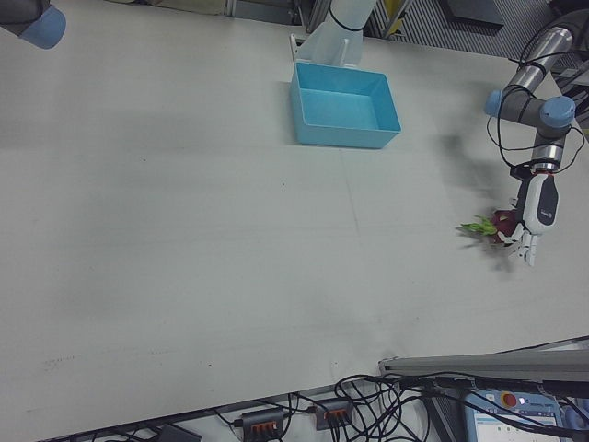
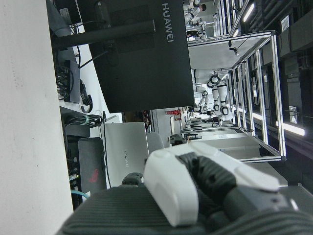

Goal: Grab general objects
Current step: 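Close the left hand fingers around the dragon fruit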

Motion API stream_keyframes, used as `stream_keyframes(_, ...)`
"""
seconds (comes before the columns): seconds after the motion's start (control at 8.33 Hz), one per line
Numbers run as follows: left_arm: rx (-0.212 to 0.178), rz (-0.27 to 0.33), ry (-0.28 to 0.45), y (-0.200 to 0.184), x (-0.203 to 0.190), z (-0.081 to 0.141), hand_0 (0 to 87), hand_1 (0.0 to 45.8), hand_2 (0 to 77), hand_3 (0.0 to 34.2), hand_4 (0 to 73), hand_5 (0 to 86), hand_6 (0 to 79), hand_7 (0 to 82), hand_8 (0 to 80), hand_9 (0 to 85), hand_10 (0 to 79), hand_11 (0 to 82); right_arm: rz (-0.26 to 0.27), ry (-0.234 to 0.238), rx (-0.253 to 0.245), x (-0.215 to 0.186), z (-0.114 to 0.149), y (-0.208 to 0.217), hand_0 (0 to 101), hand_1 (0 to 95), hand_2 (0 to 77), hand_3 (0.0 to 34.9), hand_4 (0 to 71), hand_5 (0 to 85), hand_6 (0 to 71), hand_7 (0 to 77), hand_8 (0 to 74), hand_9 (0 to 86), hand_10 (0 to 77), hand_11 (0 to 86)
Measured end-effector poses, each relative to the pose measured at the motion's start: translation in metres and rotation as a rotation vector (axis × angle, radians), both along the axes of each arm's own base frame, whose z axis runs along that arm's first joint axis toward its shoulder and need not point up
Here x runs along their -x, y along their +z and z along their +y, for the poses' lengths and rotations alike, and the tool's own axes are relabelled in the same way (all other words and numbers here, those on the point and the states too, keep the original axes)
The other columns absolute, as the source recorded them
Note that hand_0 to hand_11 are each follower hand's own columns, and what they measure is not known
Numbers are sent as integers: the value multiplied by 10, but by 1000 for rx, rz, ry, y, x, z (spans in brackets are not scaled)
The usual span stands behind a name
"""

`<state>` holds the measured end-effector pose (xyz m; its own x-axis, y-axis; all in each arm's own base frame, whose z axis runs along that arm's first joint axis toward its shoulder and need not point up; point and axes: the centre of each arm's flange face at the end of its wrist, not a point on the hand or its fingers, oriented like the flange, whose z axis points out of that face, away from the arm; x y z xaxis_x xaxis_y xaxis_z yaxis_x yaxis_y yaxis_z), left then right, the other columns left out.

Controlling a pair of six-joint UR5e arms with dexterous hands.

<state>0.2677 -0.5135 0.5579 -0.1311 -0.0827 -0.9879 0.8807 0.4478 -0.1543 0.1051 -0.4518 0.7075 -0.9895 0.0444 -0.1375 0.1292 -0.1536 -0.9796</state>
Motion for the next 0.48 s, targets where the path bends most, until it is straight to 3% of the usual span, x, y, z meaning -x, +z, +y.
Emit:
stream_keyframes(0.12,4,-3,16,0,-8,4,798,0,0,27,76,698,5,300,16,44,229,11,0,0,0,0,0,0,0,949,774,0,0,0,0,0,0,5,0,5)
stream_keyframes(0.24,6,-5,25,0,-13,6,798,0,0,1,76,704,5,333,16,49,224,11,0,0,0,0,0,0,0,949,774,0,0,0,0,0,0,5,0,5)
stream_keyframes(0.48,10,-9,30,2,-16,8,799,0,0,2,76,704,5,491,16,82,229,11,0,0,0,0,0,0,0,949,774,0,0,0,0,0,0,5,0,5)
